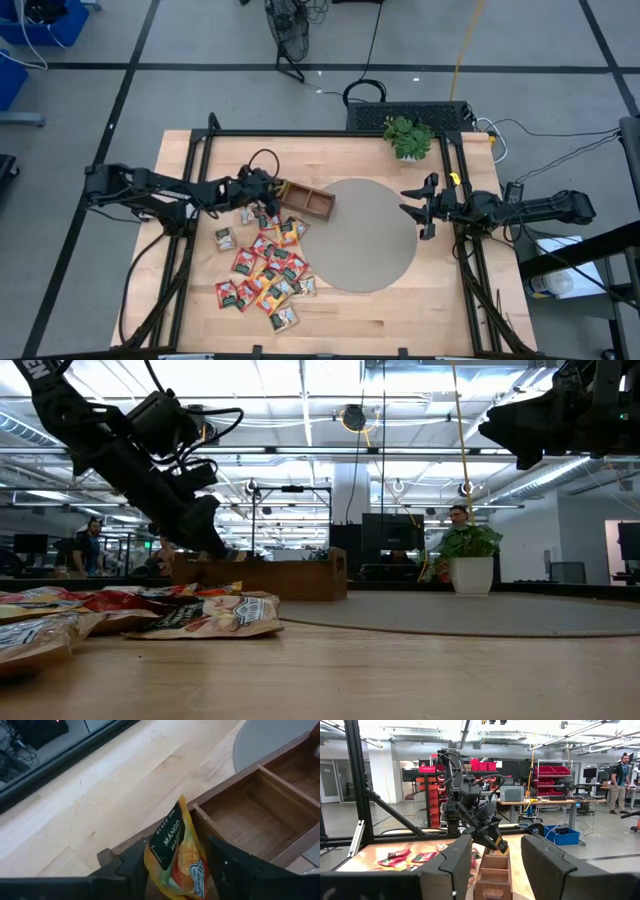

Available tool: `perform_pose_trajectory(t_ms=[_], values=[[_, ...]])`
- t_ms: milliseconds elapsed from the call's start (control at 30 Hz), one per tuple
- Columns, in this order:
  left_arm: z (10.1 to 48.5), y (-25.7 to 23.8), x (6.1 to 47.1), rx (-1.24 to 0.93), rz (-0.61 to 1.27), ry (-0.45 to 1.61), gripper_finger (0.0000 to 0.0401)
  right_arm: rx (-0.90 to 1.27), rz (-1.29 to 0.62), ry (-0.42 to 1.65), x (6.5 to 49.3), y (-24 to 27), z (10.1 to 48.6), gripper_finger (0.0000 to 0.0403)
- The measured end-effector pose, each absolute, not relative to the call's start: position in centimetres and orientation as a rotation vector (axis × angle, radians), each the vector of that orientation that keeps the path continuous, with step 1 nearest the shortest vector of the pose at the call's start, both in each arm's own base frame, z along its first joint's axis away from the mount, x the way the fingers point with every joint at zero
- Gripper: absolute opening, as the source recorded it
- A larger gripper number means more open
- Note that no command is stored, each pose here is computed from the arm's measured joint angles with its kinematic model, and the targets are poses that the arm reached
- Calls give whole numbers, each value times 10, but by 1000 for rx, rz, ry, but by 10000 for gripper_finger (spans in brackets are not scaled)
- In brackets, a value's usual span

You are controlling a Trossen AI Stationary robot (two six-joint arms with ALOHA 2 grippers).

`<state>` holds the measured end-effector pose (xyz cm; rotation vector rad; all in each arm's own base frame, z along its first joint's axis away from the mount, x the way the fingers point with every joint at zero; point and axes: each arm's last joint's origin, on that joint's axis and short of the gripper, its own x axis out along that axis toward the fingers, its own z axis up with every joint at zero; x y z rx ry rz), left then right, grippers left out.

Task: Pick & Place Tea
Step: Put the yellow tea bag into the left section of the wooden organizer

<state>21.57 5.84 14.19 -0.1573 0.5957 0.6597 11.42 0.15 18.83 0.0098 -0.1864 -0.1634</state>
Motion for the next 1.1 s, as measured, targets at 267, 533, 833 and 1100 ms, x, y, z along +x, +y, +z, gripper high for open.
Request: perform_pose_trajectory(t_ms=[267, 533, 833, 1100], values=[[166, 60, 225, -130, 646, 532, 212, 10, -164, -186, 114, 1, 188, 155], [201, 63, 232, -61, 658, 785, 194, 10, -164, -186, 114, 1, 188, 155], [240, 69, 256, -43, 481, 1024, 13, 10, -164, -186, 114, 1, 188, 155], [204, 80, 279, -125, 360, 1309, 3, 10, -164, -186, 114, 1, 188, 155]])
